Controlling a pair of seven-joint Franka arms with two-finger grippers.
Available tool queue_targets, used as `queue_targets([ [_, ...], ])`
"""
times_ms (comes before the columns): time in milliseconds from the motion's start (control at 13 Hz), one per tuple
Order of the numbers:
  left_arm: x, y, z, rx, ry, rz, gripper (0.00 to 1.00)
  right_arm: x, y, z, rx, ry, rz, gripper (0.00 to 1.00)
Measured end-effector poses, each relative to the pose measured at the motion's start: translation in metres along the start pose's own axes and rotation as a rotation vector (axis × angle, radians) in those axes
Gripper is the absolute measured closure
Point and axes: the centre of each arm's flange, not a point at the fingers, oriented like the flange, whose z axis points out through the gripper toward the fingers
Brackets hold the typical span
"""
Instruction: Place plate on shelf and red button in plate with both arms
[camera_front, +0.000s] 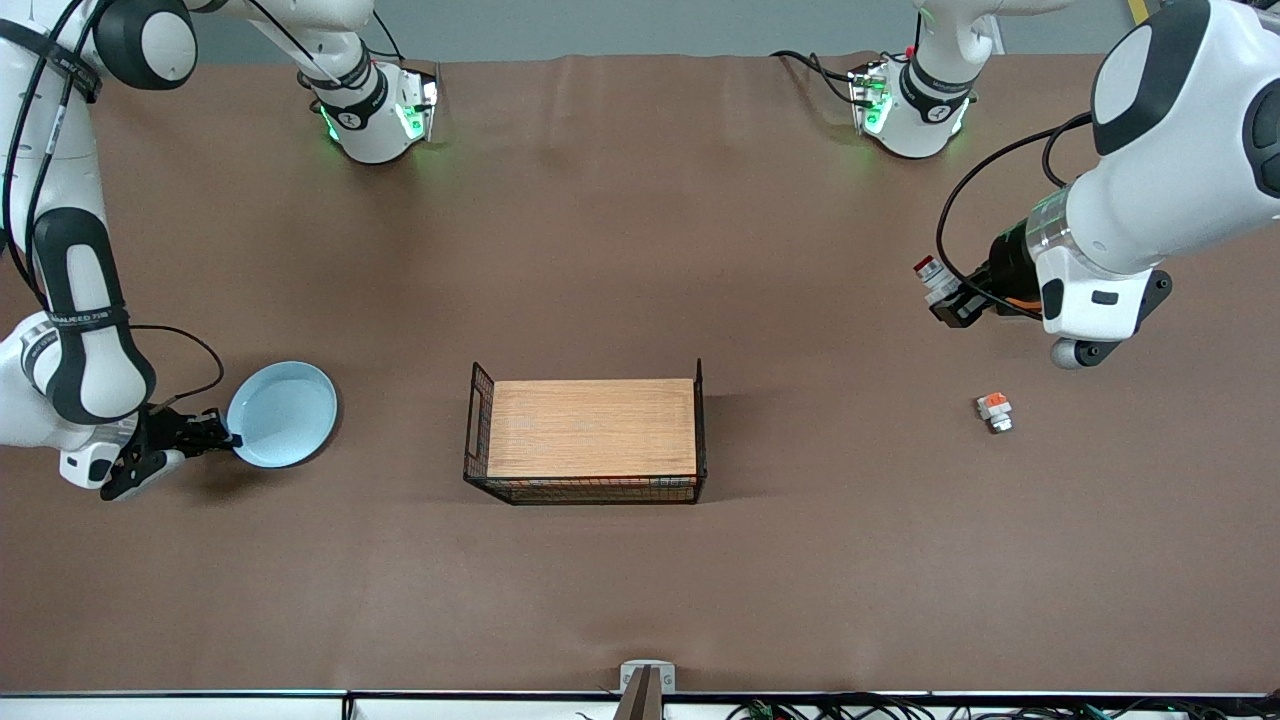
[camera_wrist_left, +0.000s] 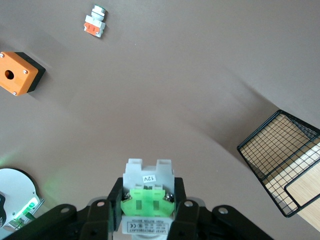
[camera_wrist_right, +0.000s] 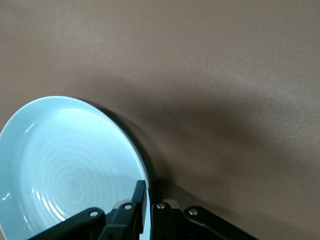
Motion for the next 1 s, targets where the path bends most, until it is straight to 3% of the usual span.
queue_targets([
  [232,0.001,-0.001,0.0,0.0,0.0,-0.002,0.59,0.0,-0.001,-0.002,0.014,-0.007,-0.001,0.95],
  [1003,-0.004,0.003,0.005,0.01,-0.007,0.003,0.59,0.015,-0.022,-0.041,0.175,-0.098,0.065,0.97],
])
